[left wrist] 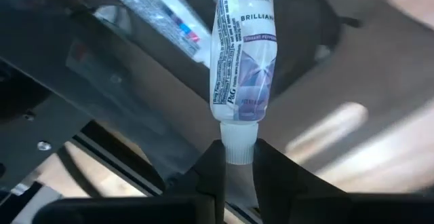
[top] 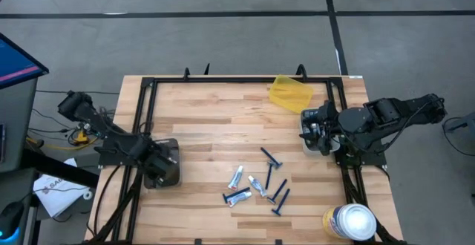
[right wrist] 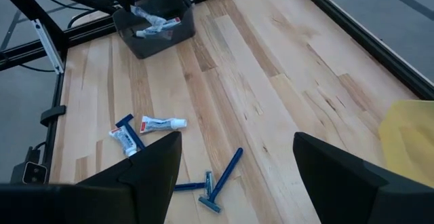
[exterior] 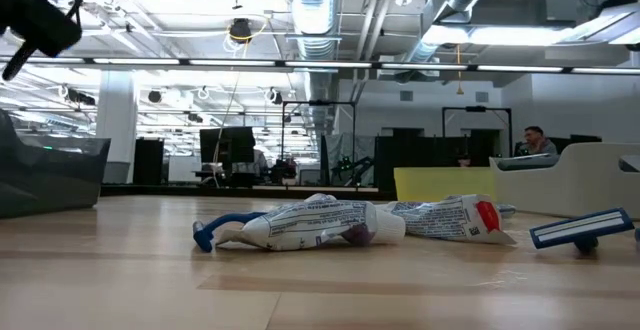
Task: Pick & Place Travel size toiletries
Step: Put the white toothpaste into the black bin
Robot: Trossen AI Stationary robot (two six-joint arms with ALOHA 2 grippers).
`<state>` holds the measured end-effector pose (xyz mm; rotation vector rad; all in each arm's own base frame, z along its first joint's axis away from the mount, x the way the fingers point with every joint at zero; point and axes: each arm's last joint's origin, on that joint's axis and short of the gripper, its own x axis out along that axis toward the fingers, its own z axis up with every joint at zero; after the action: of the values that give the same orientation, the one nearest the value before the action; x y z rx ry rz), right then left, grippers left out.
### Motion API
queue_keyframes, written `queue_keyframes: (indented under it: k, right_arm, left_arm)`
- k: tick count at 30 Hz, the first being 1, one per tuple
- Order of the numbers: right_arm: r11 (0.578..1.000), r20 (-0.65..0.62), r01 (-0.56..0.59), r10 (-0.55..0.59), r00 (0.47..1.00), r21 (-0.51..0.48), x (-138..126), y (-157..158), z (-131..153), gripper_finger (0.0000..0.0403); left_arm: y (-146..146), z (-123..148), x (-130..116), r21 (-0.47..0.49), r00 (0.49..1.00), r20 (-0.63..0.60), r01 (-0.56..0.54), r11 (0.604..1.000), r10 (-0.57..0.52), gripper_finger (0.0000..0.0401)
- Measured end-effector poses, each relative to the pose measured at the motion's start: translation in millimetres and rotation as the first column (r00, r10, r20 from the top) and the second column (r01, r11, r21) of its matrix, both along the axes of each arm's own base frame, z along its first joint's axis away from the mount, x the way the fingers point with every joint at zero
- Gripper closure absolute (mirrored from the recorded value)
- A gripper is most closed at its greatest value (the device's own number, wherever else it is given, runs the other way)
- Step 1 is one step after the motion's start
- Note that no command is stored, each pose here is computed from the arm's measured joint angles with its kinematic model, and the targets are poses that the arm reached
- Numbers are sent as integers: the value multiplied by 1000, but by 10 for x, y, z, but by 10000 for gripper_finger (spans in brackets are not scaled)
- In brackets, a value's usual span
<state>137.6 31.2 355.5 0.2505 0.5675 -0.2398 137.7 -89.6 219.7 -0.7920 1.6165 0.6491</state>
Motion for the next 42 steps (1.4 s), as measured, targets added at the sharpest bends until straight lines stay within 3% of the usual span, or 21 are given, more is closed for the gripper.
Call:
queue_keyframes:
  k: [5,12,18,25,30,33,38,42]
  right_arm:
    - [1000,0,0,0,1000,0,1,0,0,127]
    - [1000,0,0,0,1000,0,0,0,0,127]
    - [1000,0,0,0,1000,0,1,0,-1,127]
    - [1000,-1,-1,1,1000,0,0,1,-1,127]
    - [1000,-1,-1,1,1000,-1,0,1,0,127]
    - [1000,-1,-2,2,1000,-2,-1,0,0,127]
    - [1000,-1,-2,2,1000,-3,0,1,-1,127]
    - [1000,-2,-3,3,1000,-4,-1,1,-1,127]
  left_arm:
    - [-86,-175,150,34,999,-49,-1,999,3,355]
    - [-243,-365,409,-26,999,45,-2,1000,3,354]
    - [-258,-429,432,-11,1000,17,-2,1000,2,347]
    - [-254,-430,432,-3,1000,19,-2,1000,2,263]
    - [-266,-423,416,-57,1000,-17,8,998,-9,186]
    - [-248,-368,346,-107,997,-74,9,994,-17,162]
    - [-148,-211,133,-97,984,-175,3,995,-20,172]
    - [-65,-99,89,-109,993,-118,-21,994,8,195]
